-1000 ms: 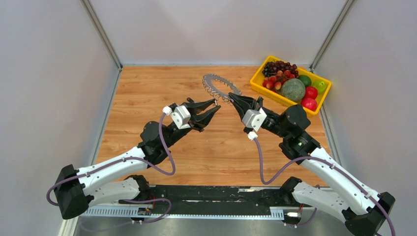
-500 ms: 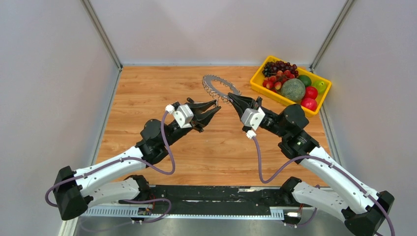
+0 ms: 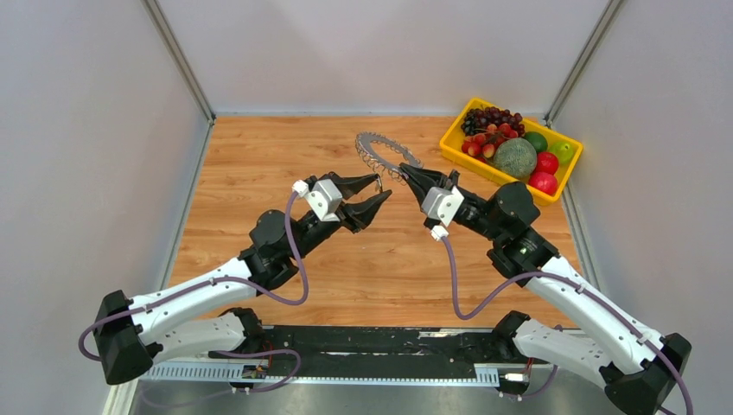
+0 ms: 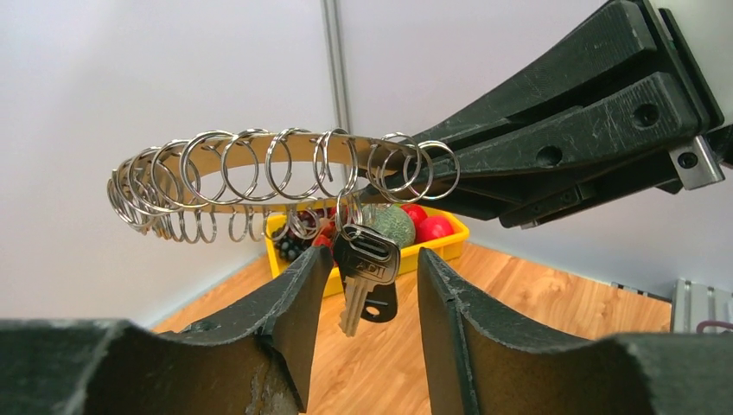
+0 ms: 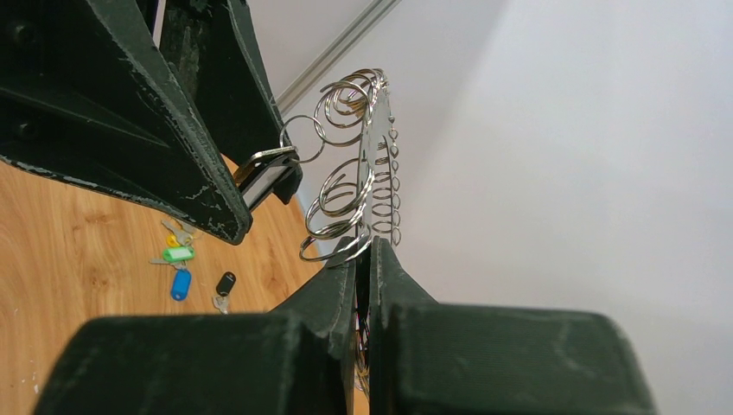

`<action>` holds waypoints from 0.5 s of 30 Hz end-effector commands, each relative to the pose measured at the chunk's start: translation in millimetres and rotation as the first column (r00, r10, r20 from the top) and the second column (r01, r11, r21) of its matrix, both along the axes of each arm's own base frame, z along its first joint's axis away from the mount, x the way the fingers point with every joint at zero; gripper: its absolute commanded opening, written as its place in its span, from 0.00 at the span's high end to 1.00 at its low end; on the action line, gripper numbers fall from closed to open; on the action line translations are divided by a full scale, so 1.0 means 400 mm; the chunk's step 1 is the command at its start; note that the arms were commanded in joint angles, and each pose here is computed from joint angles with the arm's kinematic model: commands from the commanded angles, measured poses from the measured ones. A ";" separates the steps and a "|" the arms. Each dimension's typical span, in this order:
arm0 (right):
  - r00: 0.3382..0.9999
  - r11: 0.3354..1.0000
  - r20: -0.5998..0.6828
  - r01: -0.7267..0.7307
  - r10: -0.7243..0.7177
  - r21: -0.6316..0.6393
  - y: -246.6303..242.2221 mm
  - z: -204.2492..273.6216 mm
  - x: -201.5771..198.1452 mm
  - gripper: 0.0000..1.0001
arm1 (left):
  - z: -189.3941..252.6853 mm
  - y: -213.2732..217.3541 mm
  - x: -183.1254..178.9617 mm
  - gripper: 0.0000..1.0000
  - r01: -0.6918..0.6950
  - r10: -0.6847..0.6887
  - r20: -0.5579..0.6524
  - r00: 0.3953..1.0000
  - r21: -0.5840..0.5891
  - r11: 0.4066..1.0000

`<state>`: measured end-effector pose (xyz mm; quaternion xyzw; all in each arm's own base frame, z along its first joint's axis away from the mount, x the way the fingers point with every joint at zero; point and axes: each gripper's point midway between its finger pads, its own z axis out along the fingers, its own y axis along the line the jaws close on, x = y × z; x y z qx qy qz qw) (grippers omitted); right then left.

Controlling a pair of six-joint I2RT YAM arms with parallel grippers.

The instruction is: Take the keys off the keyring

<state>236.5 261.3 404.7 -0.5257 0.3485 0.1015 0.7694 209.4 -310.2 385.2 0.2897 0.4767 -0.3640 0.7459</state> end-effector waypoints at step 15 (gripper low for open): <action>0.997 0.993 0.015 0.075 -0.076 0.092 -0.017 0.087 0.032 1.00 | 0.006 0.056 0.017 0.31 -0.206 0.197 -0.081 0.977 -0.117 0.971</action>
